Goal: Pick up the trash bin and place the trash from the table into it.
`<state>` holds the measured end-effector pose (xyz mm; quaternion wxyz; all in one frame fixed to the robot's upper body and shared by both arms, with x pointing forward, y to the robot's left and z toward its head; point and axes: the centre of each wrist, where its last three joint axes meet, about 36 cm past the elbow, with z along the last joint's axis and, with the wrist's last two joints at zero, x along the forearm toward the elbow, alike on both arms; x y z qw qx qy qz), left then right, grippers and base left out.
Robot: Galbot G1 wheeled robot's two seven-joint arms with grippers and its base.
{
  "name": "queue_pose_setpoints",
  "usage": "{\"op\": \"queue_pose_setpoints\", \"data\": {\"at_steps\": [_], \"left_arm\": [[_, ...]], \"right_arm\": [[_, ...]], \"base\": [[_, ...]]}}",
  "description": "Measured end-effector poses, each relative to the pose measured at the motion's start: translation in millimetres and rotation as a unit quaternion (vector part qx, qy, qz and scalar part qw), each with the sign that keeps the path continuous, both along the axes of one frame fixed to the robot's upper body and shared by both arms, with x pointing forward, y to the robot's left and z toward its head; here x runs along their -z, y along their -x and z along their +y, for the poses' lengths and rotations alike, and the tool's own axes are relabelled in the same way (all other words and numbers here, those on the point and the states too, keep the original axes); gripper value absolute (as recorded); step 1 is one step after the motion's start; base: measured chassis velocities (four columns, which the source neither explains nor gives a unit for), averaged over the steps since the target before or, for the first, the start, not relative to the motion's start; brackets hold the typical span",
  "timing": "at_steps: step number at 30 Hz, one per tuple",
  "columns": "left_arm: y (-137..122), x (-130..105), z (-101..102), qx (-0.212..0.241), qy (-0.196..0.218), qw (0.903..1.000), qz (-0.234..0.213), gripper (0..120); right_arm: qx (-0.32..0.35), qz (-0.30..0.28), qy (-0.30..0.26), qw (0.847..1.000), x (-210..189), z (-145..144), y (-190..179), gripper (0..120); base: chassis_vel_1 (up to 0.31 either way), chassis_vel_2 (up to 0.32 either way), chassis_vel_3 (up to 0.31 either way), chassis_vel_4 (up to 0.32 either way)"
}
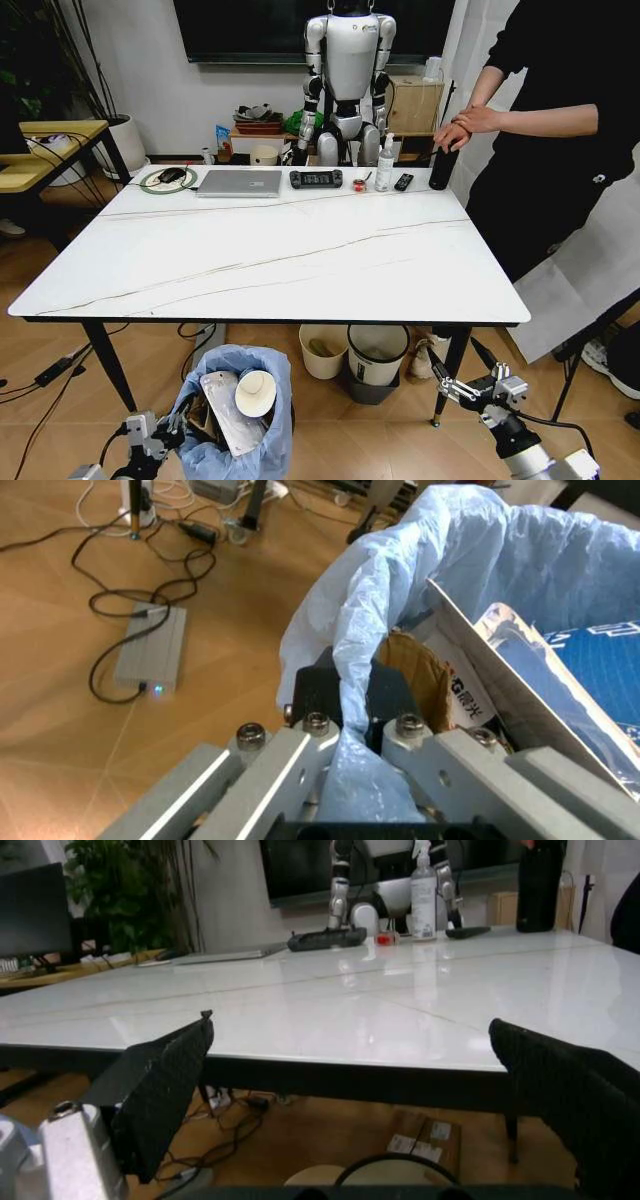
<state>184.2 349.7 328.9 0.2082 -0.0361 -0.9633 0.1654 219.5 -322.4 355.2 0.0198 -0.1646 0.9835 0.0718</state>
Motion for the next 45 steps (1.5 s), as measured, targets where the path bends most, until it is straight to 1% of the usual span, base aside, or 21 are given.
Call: {"op": "queue_pose_setpoints", "data": {"at_steps": [7, 11, 19, 21, 22, 23, 26, 27, 29, 31, 35, 37, 38, 42, 44, 45], "left_arm": [[7, 11, -1, -0.015, 0.001, 0.9999, 0.007, 0], [9, 15, 3, -0.020, -0.003, 0.9997, 0.009, 0], [7, 25, 9, -0.026, -0.006, 0.9995, 0.019, 0], [5, 31, 12, -0.029, -0.009, 0.9992, 0.026, 0], [3, 38, 15, -0.033, -0.012, 0.9988, 0.033, 0], [3, 38, 15, -0.033, -0.012, 0.9988, 0.033, 0], [0, 54, 25, -0.040, -0.016, 0.9977, 0.053, 0], [-1, 56, 26, -0.040, -0.016, 0.9976, 0.054, 0], [-5, 68, 32, -0.047, -0.015, 0.9965, 0.068, 0], [-7, 72, 33, -0.049, -0.014, 0.9962, 0.070, 0], [-13, 88, 39, -0.058, -0.013, 0.9947, 0.083, 0], [-15, 102, 43, -0.064, -0.015, 0.9935, 0.093, 0], [-15, 102, 43, -0.064, -0.015, 0.9935, 0.093, 0], [-16, 118, 48, -0.072, -0.015, 0.9921, 0.101, 0], [-17, 131, 50, -0.079, -0.016, 0.9912, 0.104, 0], [-17, 131, 50, -0.079, -0.016, 0.9912, 0.104, 0]], "right_arm": [[0.000, 0.000, 0.000, 1.000, 0, 0, 0, 100], [0.000, 0.000, 0.000, 1.000, 0, 0, 0, 100], [0.000, 0.000, 0.000, 1.000, 0, 0, 0, 100], [0.000, 0.000, 0.000, 1.000, 0, 0, 0, 100], [0.000, 0.000, 0.000, 1.000, 0, 0, 0, 100], [0.000, 0.000, 0.000, 1.000, 0, 0, 0, 100], [0.000, 0.000, 0.000, 1.000, 0, 0, 0, 100], [0.000, 0.000, 0.000, 1.000, 0, 0, 0, 100], [0.000, 0.000, 0.000, 1.000, 0, 0, 0, 100], [0.000, 0.000, 0.000, 1.000, 0, 0, 0, 100], [0.000, 0.000, 0.000, 1.000, 0, 0, 0, 100], [0.000, 0.000, 0.000, 1.000, 0, 0, 0, 100], [0.000, 0.000, 0.000, 1.000, 0, 0, 0, 100], [0.000, 0.000, 0.000, 1.000, 0, 0, 0, 100], [0.000, 0.000, 0.000, 1.000, 0, 0, 0, 100], [0.000, 0.000, 0.000, 1.000, 0, 0, 0, 100]], "base": [[0.000, 0.000, 0.000, 0.000], [0.000, 0.000, 0.000, 0.000], [0.000, 0.000, 0.000, 0.000], [0.000, 0.000, 0.000, 0.000], [0.000, 0.000, 0.000, 0.000], [0.000, 0.000, 0.000, 0.000], [0.000, 0.000, 0.000, 0.000], [0.000, 0.000, 0.000, 0.000], [0.000, 0.000, 0.000, 0.000], [0.000, 0.000, 0.000, 0.000], [0.000, 0.000, 0.000, 0.000], [0.000, 0.000, 0.000, 0.000], [0.000, 0.000, 0.000, 0.000], [0.000, 0.000, 0.000, 0.000], [0.000, 0.000, 0.000, 0.000], [0.000, 0.000, 0.000, 0.000]]}}
